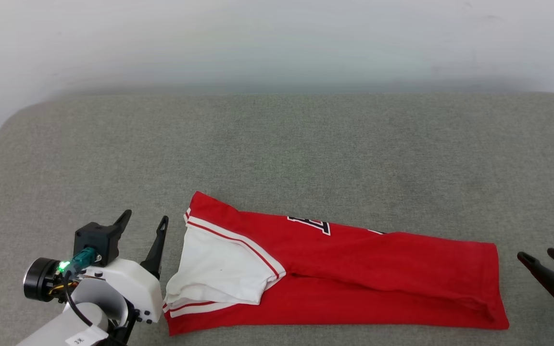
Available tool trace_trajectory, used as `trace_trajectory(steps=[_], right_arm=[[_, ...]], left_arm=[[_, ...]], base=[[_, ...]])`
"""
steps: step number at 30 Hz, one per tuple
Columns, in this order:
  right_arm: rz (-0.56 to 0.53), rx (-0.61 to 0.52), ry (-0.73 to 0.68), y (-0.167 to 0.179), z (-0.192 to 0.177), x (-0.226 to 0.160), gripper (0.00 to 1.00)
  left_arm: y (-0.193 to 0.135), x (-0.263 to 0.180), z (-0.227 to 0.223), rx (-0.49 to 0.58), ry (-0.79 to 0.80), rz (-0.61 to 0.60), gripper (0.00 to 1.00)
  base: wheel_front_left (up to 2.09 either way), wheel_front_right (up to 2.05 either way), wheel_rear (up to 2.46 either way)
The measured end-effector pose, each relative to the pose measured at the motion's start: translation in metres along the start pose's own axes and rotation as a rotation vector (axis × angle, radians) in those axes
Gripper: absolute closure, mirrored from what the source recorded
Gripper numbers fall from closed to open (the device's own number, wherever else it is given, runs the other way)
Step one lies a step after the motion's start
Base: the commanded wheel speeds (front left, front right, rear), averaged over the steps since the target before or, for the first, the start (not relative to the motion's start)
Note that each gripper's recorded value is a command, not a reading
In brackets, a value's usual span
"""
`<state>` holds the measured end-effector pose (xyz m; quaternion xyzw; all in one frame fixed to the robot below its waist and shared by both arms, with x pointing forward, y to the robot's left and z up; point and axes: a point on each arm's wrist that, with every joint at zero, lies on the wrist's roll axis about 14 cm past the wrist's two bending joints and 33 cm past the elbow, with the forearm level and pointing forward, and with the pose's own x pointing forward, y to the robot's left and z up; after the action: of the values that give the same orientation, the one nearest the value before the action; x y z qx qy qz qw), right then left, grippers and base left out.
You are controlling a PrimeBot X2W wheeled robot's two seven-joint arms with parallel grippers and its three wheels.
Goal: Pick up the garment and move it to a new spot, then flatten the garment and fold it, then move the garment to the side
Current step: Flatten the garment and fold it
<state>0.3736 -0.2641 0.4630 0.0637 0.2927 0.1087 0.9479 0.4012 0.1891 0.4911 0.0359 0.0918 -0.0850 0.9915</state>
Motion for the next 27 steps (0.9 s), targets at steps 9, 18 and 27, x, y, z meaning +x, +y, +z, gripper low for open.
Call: trace_trajectory(steps=[9,18,27], right_arm=[[0.016,0.062,0.169,0.001,-0.032,0.016,0.00],[0.039,0.080,0.273,0.014,-0.063,0.043,0.00],[0.081,0.097,0.308,0.032,-0.076,0.057,0.00]], left_arm=[[0.018,-0.002,0.015,0.023,-0.110,0.143,0.00],[0.029,-0.015,0.027,0.063,-0.209,0.235,0.00],[0.027,-0.025,0.018,0.052,-0.223,0.279,0.00]], base=[[0.00,0.00,0.00],[0.00,0.00,0.00],[0.00,0.00,0.00]])
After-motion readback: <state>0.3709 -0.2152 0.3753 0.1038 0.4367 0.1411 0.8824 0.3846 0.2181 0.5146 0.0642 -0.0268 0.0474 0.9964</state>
